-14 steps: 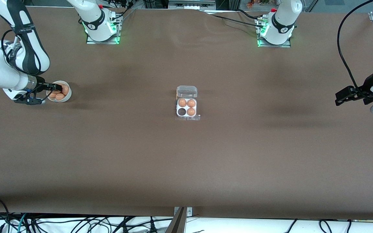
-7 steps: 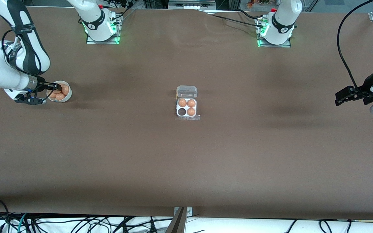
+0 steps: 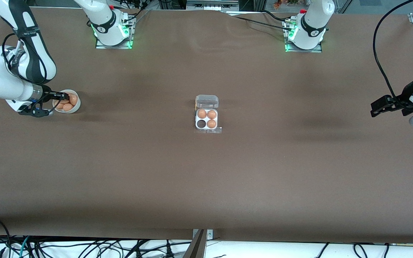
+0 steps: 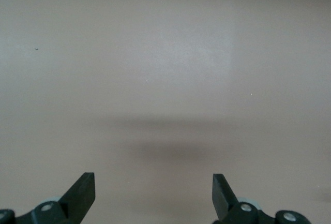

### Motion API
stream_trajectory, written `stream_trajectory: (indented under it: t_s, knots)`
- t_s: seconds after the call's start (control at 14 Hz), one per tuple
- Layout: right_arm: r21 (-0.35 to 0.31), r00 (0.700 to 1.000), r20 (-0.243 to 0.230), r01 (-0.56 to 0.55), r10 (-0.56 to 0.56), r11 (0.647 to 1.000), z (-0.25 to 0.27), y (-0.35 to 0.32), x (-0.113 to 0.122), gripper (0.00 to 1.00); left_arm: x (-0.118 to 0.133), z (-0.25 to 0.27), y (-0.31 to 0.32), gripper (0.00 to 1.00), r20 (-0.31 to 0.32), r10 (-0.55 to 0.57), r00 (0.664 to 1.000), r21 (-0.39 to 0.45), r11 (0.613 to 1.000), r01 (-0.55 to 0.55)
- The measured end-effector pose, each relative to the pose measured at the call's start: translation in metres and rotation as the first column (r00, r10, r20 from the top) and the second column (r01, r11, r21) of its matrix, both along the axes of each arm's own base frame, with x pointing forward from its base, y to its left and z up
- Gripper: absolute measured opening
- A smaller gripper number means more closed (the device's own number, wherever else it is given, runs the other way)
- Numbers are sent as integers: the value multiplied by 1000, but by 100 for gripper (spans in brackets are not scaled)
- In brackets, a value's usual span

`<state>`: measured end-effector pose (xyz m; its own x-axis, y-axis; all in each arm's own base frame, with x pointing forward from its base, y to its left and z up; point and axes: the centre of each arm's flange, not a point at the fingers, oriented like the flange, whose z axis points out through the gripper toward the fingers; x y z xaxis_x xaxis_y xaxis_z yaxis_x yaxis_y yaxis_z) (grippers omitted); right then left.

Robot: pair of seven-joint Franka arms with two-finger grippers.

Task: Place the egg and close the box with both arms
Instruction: 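Close the right gripper on a brown egg and lift it, then carry the egg with the right gripper to the clear carton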

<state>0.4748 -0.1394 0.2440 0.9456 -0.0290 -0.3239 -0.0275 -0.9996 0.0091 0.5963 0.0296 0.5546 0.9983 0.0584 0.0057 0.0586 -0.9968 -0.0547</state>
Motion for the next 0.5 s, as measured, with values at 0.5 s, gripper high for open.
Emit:
stream_trajectory:
  t_s: [0.5]
  knots:
    - [-49,997,-74,29,-33,998,84,86,64,48,0,0,0,100,0,-1,1000,0,1000,1]
